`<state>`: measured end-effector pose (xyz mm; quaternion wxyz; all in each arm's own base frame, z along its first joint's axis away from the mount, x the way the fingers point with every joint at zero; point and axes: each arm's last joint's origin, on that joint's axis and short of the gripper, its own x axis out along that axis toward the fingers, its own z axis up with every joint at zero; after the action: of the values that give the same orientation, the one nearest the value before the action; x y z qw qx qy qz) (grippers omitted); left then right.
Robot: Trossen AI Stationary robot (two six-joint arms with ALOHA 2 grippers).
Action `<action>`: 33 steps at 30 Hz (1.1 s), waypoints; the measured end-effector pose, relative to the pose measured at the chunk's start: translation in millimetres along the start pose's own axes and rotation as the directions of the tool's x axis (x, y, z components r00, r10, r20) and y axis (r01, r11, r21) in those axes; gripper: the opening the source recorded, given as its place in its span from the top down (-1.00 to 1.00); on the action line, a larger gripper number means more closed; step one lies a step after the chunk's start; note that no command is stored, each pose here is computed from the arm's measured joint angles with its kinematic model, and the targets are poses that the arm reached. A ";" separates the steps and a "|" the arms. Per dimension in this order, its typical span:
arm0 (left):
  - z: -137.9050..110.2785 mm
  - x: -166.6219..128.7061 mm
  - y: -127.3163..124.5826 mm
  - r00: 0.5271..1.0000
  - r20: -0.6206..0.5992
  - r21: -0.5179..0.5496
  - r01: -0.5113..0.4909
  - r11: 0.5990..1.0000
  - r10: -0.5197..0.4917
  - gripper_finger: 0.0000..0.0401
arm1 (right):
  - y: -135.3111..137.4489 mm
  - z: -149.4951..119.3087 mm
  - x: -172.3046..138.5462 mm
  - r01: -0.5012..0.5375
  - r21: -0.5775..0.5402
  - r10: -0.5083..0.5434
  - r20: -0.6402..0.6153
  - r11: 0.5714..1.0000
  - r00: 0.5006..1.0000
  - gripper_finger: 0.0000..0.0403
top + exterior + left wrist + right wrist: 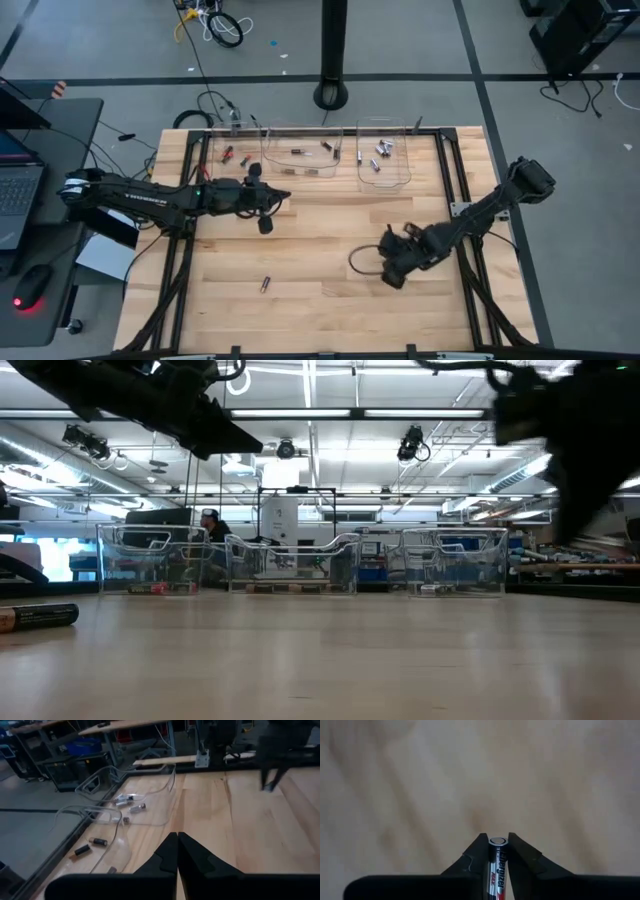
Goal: Sort batteries
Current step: Put the silver battery into the right transparent bin
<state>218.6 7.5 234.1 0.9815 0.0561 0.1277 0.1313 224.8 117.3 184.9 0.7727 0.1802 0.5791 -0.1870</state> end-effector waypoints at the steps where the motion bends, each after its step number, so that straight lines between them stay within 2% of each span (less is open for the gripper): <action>1: 0.7 0.3 0.0 1.000 0.007 0.000 -0.001 1.000 0.001 0.93 | -2.2 8.7 -3.5 0.026 -0.023 -0.026 0.033 0.999 0.999 0.71; 5: 1.7 2.5 -0.6 1.000 0.026 0.007 -0.003 1.000 0.003 0.93 | -19.9 55.5 -17.6 0.122 -0.057 -0.112 0.149 0.991 0.982 0.71; 9: 0.9 5.5 -1.5 1.000 0.029 0.011 -0.003 1.000 0.003 0.93 | -50.8 109.9 -38.8 0.180 -0.074 -0.159 0.226 0.981 0.961 0.71; 12: -0.9 7.2 -2.1 1.000 0.018 0.014 -0.002 1.000 0.002 0.93 | -83.0 148.4 -60.0 0.215 -0.049 -0.192 0.289 0.975 0.938 0.71; 15: -0.6 7.2 -2.1 1.000 0.021 0.015 -0.002 1.000 0.002 0.93 | -126.1 174.1 -71.9 0.257 -0.004 -0.243 0.305 0.966 0.921 0.71; 18: -0.6 7.3 -2.1 1.000 0.022 0.015 -0.003 1.000 0.002 0.93 | -169.8 183.8 -70.2 0.244 0.072 -0.255 0.273 0.967 0.928 0.71; 22: 1.6 7.1 -1.9 0.999 0.043 0.017 -0.005 1.000 0.004 0.93 | -215.5 185.4 -47.7 0.236 0.168 -0.264 0.174 0.957 0.949 0.71; 28: 2.3 7.1 -1.8 0.999 0.051 0.027 -0.006 1.000 0.004 0.93 | -261.6 187.8 -1.1 0.210 0.305 -0.234 0.043 0.929 0.971 0.70; 33: 1.8 7.1 -1.9 0.999 0.046 0.028 -0.005 1.000 0.004 0.93 | -288.5 186.2 32.2 0.213 0.386 -0.206 -0.060 0.898 0.977 0.70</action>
<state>226.2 7.5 233.9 0.9830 0.0732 0.1069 0.1304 243.6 -227.1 185.2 0.6916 0.2688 0.5531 -0.3789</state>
